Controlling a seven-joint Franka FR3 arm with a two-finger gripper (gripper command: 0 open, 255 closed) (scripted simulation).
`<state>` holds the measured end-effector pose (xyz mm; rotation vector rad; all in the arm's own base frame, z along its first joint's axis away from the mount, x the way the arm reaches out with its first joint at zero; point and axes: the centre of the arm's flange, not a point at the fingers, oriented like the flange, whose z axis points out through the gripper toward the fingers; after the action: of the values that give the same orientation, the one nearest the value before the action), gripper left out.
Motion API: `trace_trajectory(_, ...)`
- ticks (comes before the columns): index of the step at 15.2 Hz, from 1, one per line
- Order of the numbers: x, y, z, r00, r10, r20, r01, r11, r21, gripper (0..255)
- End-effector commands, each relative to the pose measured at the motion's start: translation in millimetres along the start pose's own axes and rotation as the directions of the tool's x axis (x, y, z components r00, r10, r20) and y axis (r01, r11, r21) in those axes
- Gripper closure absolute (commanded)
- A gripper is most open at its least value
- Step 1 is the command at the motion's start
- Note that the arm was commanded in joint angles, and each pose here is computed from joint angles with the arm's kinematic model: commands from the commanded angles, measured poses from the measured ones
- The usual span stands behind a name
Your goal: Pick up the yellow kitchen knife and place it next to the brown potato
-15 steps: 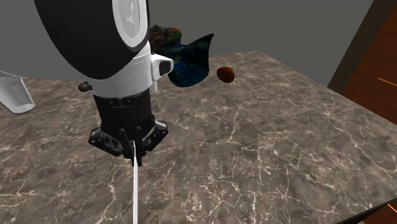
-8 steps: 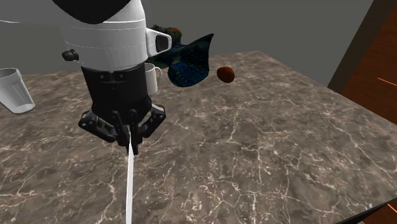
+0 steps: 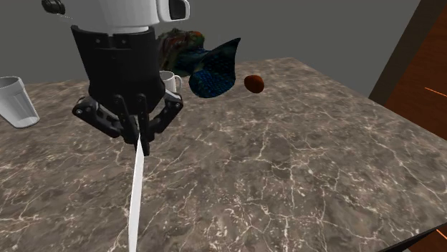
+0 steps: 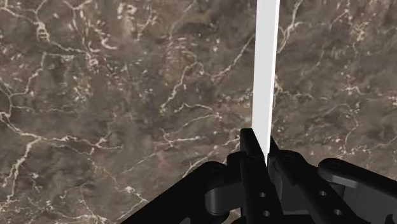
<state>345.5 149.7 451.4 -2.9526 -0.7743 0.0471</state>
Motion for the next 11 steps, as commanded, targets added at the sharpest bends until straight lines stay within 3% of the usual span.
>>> trace_trajectory(1,-2,-1,-10,1.000,0.000,0.001,0.000,1.000,0.000,255)
trace_trajectory(11,70,94,-21,1.000,0.000,0.001,0.000,1.000,0.000,255)
